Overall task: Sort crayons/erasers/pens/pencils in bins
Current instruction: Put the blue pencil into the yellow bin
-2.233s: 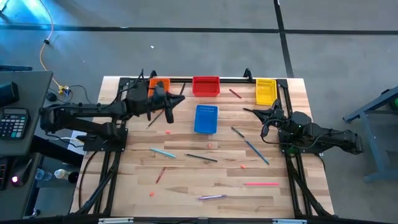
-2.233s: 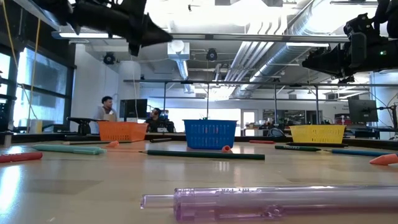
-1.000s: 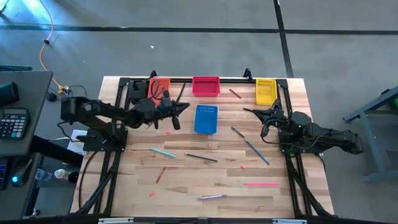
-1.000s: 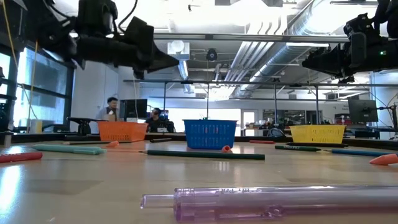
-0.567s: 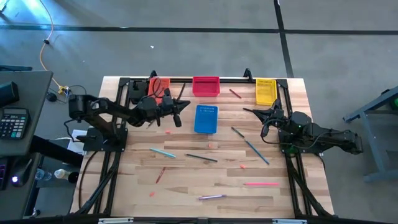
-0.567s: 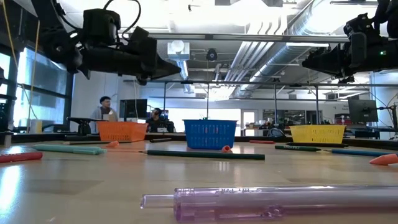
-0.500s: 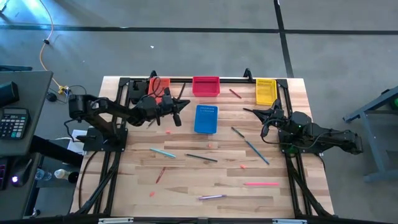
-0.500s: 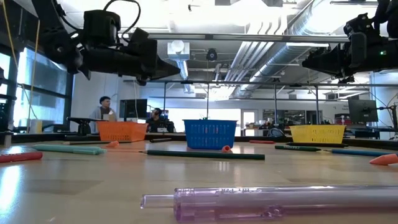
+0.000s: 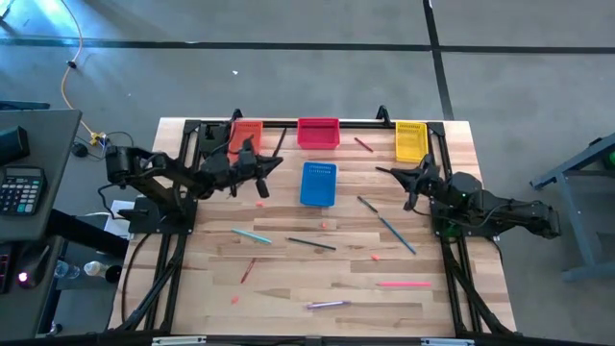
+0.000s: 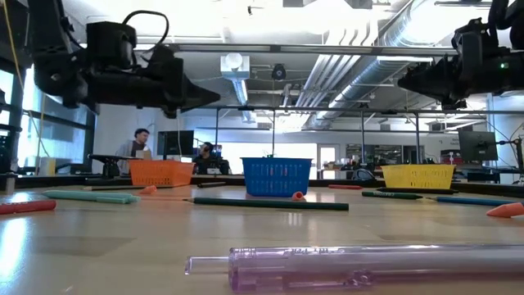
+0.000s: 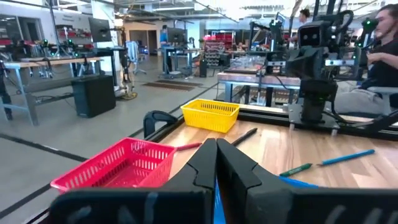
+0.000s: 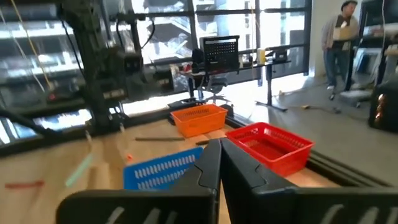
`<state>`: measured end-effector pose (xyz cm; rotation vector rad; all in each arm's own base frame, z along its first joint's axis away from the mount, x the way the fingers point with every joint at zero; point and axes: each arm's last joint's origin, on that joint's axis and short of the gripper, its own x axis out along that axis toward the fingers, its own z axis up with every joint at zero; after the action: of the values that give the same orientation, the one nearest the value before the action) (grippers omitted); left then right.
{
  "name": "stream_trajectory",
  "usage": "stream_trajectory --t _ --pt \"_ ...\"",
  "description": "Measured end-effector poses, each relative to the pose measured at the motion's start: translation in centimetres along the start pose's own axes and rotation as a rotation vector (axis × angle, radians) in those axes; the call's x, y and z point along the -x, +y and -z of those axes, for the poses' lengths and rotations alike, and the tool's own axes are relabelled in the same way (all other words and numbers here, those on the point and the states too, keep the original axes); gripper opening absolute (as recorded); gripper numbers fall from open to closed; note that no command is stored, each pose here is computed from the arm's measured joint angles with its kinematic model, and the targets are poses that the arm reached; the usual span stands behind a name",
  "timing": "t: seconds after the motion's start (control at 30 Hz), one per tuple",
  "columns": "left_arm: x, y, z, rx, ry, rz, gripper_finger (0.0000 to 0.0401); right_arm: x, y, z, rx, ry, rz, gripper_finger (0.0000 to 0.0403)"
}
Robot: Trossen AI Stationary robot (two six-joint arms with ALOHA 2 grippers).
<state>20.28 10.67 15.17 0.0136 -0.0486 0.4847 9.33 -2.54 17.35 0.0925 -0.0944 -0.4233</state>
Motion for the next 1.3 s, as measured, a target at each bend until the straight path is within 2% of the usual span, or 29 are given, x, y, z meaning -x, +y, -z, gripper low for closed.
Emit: stream_trajectory --t 0.13,0.27,0.5,0.7,1.0,1.17,1.3 --pt "0.4 0.0 0.3 0.016 0.014 -0.001 0.0 0.0 0.0 -0.4 -0.072 -0.046 0.003 0.0002" --pt "0.5 0.0 0.4 0.017 0.016 -0.003 0.0 0.0 0.1 -1.2 -0.049 -0.117 -0.012 0.0002" --pt "0.5 0.0 0.4 0.016 0.016 -0.01 0.0 -0.7 0.3 0.0 -0.049 0.001 0.091 0.0002" --pt "0.5 0.0 0.4 0.013 0.017 -0.011 0.0 -1.9 1.3 -0.9 -0.088 0.176 0.115 0.0002" --pt "0.5 0.0 0.5 0.013 0.029 -0.009 0.0 -4.2 3.9 -2.9 -0.098 0.597 0.163 0.0002" --pt "0.5 0.0 0.6 0.013 0.038 -0.008 0.0 -4.9 5.7 -3.4 -0.178 0.798 0.173 0.0002" --pt "0.5 0.0 0.6 0.013 0.041 -0.008 0.0001 -5.0 6.5 -3.1 -0.268 0.949 0.272 0.0009"
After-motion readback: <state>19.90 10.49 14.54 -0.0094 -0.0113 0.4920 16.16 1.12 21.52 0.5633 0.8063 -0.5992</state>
